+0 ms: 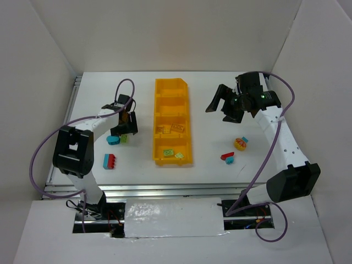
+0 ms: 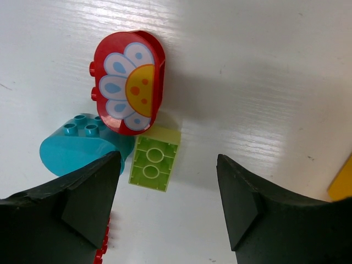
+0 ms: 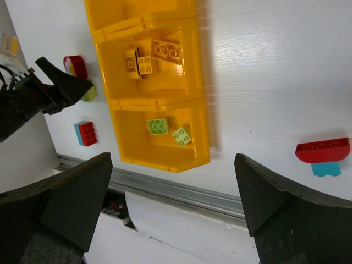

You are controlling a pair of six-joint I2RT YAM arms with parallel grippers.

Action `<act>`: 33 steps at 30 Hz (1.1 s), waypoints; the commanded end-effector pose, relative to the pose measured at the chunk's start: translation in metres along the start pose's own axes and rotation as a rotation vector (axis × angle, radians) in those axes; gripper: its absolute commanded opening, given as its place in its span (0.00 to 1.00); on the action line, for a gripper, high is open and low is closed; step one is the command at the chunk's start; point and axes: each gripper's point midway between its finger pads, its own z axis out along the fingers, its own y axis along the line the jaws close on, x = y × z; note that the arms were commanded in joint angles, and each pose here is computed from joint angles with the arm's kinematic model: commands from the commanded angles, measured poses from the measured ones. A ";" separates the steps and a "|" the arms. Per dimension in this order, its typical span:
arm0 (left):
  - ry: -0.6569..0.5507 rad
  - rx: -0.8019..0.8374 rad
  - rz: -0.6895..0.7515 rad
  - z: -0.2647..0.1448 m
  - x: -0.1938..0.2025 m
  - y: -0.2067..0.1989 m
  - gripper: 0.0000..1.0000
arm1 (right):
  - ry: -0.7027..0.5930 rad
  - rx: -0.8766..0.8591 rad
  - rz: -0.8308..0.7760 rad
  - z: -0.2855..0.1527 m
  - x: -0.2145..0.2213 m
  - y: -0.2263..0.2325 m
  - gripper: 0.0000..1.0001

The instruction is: Sort the legos into containers by color

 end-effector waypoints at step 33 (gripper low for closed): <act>0.078 0.053 0.020 0.007 0.020 -0.008 0.22 | -0.010 -0.049 -0.013 0.001 -0.019 0.019 0.99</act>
